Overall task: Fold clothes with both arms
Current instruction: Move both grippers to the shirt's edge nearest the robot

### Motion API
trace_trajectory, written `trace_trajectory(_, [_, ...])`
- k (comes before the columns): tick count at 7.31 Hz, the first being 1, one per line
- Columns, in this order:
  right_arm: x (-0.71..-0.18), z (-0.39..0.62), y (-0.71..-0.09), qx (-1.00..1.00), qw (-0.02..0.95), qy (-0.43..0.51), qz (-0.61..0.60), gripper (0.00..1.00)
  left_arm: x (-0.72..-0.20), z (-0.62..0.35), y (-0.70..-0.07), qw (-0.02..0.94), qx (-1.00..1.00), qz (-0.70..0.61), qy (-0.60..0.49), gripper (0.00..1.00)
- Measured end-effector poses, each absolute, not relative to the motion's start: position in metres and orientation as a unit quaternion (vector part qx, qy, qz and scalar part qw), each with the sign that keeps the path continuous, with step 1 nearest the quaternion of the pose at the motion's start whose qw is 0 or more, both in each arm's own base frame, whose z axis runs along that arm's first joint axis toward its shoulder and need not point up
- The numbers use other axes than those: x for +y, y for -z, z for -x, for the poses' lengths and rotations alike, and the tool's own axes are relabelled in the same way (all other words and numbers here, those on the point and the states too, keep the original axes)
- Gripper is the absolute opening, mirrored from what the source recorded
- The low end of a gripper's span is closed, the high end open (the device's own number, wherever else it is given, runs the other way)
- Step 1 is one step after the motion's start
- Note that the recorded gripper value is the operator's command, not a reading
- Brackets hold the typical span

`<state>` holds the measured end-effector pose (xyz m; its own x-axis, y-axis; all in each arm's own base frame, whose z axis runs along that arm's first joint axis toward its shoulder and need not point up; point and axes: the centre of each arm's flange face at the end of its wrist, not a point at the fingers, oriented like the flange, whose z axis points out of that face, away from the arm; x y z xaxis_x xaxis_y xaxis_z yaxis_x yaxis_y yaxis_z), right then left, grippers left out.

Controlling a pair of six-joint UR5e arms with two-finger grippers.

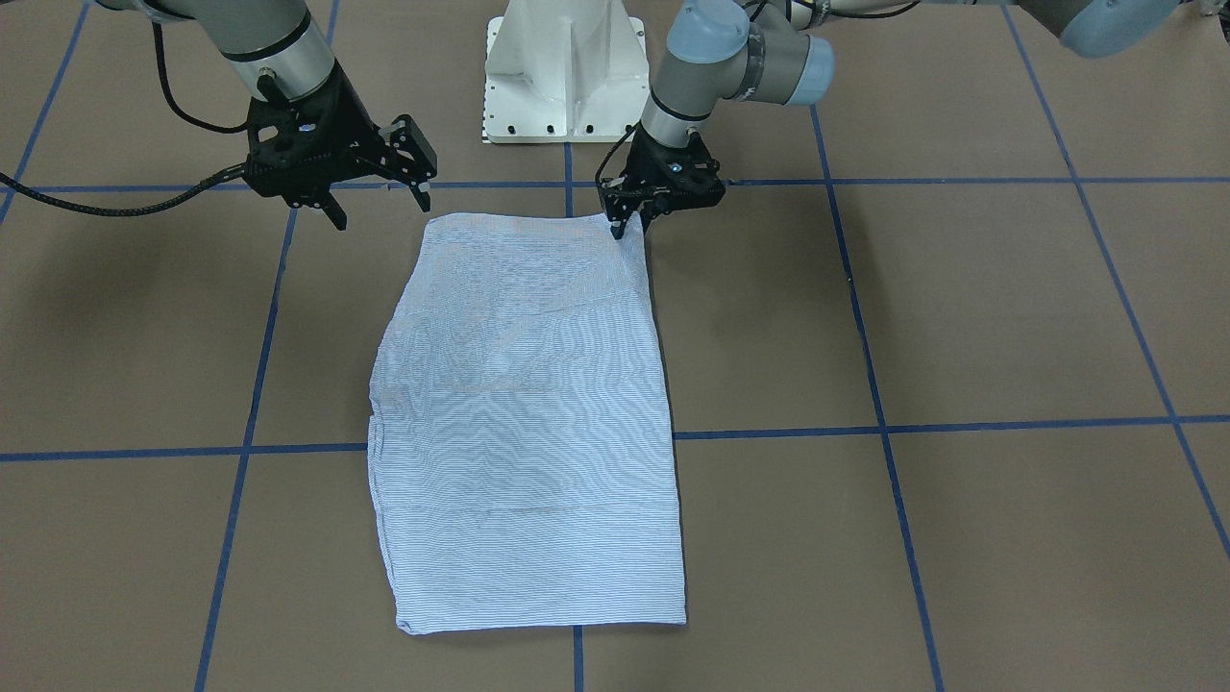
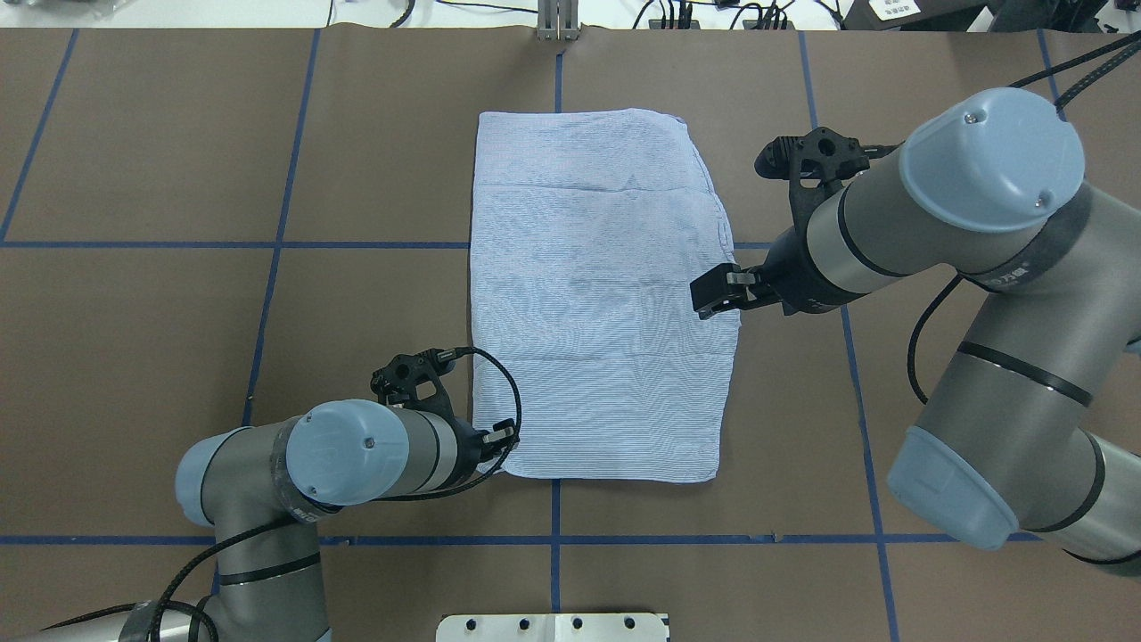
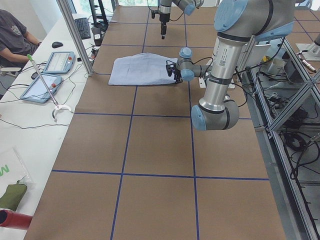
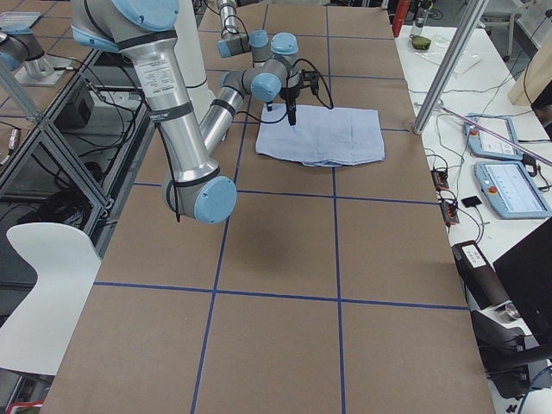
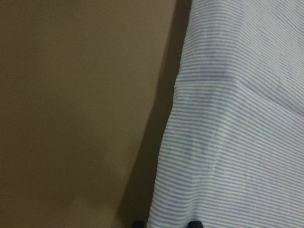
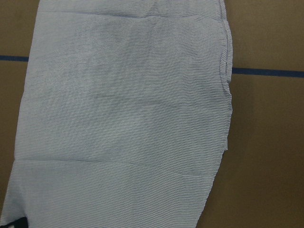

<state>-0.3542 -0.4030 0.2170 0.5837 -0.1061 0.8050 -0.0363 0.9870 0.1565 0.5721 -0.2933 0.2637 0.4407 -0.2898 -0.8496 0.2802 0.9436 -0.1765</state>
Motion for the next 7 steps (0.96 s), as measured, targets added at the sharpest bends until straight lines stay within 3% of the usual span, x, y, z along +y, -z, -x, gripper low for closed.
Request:
trace_trajectory(1, [-0.4031,0.3542,-0.2169,-0.456,0.886,0.02,-0.078,1.0,-0.2918,-0.5727,-0.2637,0.849,0.501,0.005,0.167,0.4])
trace_trajectory(5, [-0.4028,0.3551,-0.2179,-0.455,0.887,0.02,-0.078,1.0,-0.2874,-0.5729,-0.2603,0.851,0.499,0.008,0.164,0.0])
trace_trajectory(7, [-0.4008,0.3581,-0.2183,-0.455,0.887,0.019,-0.074,1.0,-0.2863,-0.5706,-0.2566,0.852,0.498,0.009,0.163,0.0])
